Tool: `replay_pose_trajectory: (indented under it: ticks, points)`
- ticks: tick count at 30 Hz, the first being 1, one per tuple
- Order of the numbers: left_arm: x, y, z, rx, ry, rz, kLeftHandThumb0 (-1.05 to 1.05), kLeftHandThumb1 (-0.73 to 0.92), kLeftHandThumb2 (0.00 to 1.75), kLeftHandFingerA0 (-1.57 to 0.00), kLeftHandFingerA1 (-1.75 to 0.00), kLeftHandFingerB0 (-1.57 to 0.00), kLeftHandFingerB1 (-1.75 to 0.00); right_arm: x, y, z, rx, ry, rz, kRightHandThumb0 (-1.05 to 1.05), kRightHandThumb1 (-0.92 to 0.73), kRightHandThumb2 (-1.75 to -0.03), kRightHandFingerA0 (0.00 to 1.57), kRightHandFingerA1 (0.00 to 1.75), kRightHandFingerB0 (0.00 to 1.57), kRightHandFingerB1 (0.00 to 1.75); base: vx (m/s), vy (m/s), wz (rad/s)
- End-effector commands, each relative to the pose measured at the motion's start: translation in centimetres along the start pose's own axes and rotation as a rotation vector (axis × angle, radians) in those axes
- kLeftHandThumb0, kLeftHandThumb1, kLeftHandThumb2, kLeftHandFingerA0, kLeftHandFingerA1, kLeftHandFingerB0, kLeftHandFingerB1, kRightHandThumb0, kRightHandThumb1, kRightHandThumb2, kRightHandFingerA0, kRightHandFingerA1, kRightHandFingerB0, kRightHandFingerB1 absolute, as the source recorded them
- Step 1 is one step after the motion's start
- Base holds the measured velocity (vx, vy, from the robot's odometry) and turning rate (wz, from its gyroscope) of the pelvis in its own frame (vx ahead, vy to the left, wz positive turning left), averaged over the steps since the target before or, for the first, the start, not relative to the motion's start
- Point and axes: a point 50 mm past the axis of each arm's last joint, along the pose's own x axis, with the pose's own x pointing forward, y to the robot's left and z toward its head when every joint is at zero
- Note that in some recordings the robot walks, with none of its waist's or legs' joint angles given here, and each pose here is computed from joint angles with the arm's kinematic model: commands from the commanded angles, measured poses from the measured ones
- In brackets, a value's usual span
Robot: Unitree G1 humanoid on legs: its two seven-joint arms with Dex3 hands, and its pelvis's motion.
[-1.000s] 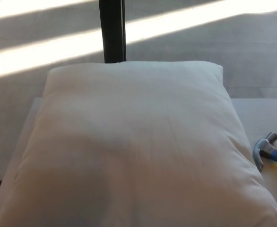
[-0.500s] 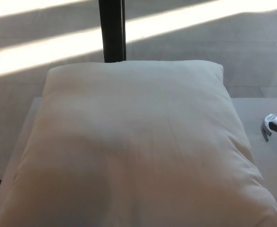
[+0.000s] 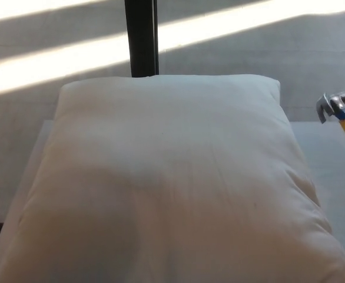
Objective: A hammer is kept on the right hand side and a pillow is kept on the left hand side on the desk infront of the robot and the robot uses its right hand to pick up the hammer and makes a downward swinging motion to hit the pillow
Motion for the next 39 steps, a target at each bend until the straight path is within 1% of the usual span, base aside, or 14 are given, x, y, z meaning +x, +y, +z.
replay_pose_trajectory:
  ticks: [1,7,9,10,12,15,17,20,24,28,29,31,37,39]
  points:
    - [-0.4,1.3,0.0,0.017,-0.010,0.025,-0.59,0.62,0.59,-0.71,-0.60,-0.69,-0.55,-0.9,-0.8,9.3,0.764,-0.041,0.351,-0.29,-0.68,-1.07,1.04,1.75,0.70,1.73,0.00,0.000,0.00]
    - [-0.5,1.5,-0.3,0.017,-0.006,0.026,-0.58,0.63,0.59,-0.70,-0.59,-0.66,-0.53,-2.4,0.0,13.0,0.823,-0.071,0.572,-0.30,-0.73,-1.05,1.08,1.75,0.73,1.70,0.00,0.000,0.00]
    - [-0.5,1.5,-0.2,0.020,-0.009,0.028,-0.60,0.61,0.58,-0.75,-0.64,-0.71,-0.55,-3.0,0.3,14.4,0.825,-0.098,0.653,-0.33,-0.73,-1.06,1.10,1.75,0.73,1.75,0.00,0.000,0.00]
    - [-0.5,1.6,-0.2,0.019,-0.009,0.028,-0.60,0.61,0.59,-0.73,-0.62,-0.67,-0.53,-3.3,0.5,15.5,0.858,-0.105,0.721,-0.33,-0.67,-1.12,1.06,1.75,0.74,1.75,0.00,0.000,0.00]
    - [-0.5,1.6,-0.2,0.027,-0.009,0.026,-0.60,0.61,0.59,-0.73,-0.62,-0.67,-0.53,-3.6,0.6,16.2,0.880,-0.120,0.762,-0.33,-0.67,-1.12,1.06,1.75,0.74,1.75,0.00,0.000,0.00]
    - [-0.5,1.7,0.0,0.027,-0.016,0.028,-0.60,0.61,0.59,-0.71,-0.62,-0.69,-0.54,-4.2,0.9,17.5,0.882,-0.126,0.814,-0.34,-0.68,-1.00,1.04,1.75,0.73,1.71,0.00,0.000,0.00]
    - [-0.5,1.7,-0.2,0.020,-0.014,0.028,-0.60,0.60,0.59,-0.71,-0.60,-0.70,-0.55,-4.7,1.2,18.7,0.867,-0.133,0.906,-0.36,-0.70,-1.06,1.03,1.75,0.72,1.75,0.00,0.000,0.00]
    - [-0.5,1.7,-0.2,0.032,-0.013,0.026,-0.62,0.61,0.59,-0.72,-0.60,-0.72,-0.55,-5.0,1.3,19.7,0.858,-0.126,0.911,-0.34,-0.69,-0.98,1.02,1.75,0.75,1.75,0.00,0.000,0.00]
    - [-0.6,1.8,-0.3,0.018,-0.008,0.032,-0.60,0.61,0.58,-0.73,-0.61,-0.70,-0.55,-5.7,1.6,21.4,0.843,-0.155,0.978,-0.34,-0.69,-1.02,1.05,1.75,0.74,1.74,0.00,0.000,0.00]
    - [-0.6,1.8,-0.3,0.012,-0.008,0.030,-0.60,0.61,0.58,-0.71,-0.60,-0.68,-0.55,-6.2,1.6,22.2,0.850,-0.175,1.017,-0.36,-0.67,-1.01,1.01,1.75,0.69,1.75,0.00,0.000,0.00]
    - [-0.6,1.8,-0.5,0.025,0.005,0.034,-0.60,0.61,0.58,-0.69,-0.54,-0.67,-0.52,-6.7,1.3,23.2,0.861,-0.216,1.035,-0.38,-0.71,-0.93,0.96,1.75,0.70,1.67,0.00,0.000,0.00]
    - [-0.6,1.9,-0.7,0.022,0.012,0.042,-0.59,0.61,0.59,-0.72,-0.58,-0.72,-0.54,-7.2,1.3,23.9,0.844,-0.278,1.061,-0.35,-0.61,-1.13,0.94,1.75,0.71,1.68,0.00,0.000,0.00]
    - [-1.0,2.5,-1.3,0.057,0.028,0.041,-0.60,0.64,0.59,-0.69,-0.57,-0.66,-0.54,-7.9,1.7,24.3,0.807,-0.280,1.079,-0.35,-0.60,-1.15,0.99,1.75,0.67,1.66,0.00,0.000,0.00]
    - [-1.4,3.1,-2.0,0.043,0.047,0.060,-0.59,0.62,0.59,-0.70,-0.57,-0.69,-0.53,-8.1,2.1,24.1,0.798,-0.258,1.089,-0.35,-0.61,-1.08,0.98,1.75,0.71,1.59,0.00,0.000,0.00]
